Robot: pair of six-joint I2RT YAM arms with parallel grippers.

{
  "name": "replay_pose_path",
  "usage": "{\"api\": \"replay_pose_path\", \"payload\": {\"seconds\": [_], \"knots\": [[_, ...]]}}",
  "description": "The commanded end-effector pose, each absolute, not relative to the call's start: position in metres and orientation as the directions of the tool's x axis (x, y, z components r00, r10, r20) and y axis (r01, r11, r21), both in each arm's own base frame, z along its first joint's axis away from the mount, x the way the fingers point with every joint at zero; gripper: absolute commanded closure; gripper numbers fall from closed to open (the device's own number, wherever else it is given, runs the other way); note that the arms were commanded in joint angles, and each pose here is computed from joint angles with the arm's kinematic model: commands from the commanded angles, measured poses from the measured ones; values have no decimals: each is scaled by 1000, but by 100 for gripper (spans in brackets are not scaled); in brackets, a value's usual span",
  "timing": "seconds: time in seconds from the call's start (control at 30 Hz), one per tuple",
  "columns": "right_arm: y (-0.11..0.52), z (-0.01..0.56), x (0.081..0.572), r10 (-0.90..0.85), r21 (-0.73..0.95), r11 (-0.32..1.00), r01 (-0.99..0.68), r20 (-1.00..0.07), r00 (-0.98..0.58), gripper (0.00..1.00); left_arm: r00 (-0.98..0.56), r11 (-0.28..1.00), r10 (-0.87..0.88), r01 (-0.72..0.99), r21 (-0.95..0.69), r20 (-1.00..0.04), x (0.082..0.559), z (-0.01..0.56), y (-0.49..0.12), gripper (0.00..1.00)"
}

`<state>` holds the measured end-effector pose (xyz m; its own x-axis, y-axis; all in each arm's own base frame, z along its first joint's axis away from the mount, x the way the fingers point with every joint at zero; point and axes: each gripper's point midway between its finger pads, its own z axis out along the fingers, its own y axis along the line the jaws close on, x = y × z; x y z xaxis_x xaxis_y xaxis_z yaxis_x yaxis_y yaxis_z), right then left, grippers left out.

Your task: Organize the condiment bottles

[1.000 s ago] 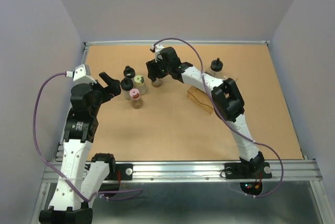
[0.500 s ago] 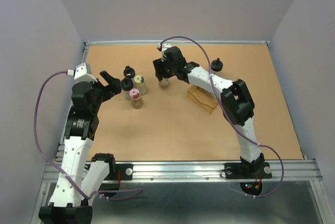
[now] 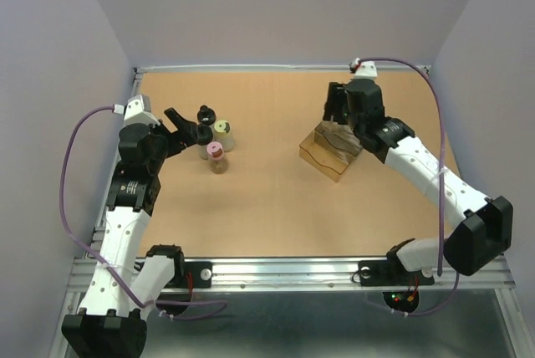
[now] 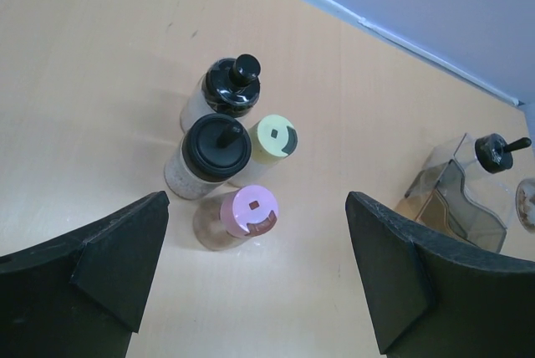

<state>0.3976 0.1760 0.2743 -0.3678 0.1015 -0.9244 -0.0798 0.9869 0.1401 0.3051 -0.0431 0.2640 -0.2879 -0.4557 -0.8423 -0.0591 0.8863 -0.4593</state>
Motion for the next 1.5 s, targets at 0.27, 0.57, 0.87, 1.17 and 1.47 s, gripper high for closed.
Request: {"api": "replay_pose_path", "payload": {"seconds": [0.27,0.57,0.87,1.17,1.47], "knots": [[35,238,413,288,156,924,350,-884,-367,100,-255,881,-449,32,-472,-856,311,286,-57,2],[23,217,474,313,163,913,375,-870,-382,100,-257,884,-442,41,-467,-859,308,287,-59,2],[10,206,502,316,164,902,399,-881,-352,100,-259,890,-432,33,-455,-864,303,286,-57,2],[11,183,510,301,140,909,392,-872,-386,100,-261,893,-429,23,-450,-865,302,283,-55,2],[14,148,502,303,125,914,386,-842,-446,47,-254,895,-431,4,-447,-866,299,280,-51,1]]}}
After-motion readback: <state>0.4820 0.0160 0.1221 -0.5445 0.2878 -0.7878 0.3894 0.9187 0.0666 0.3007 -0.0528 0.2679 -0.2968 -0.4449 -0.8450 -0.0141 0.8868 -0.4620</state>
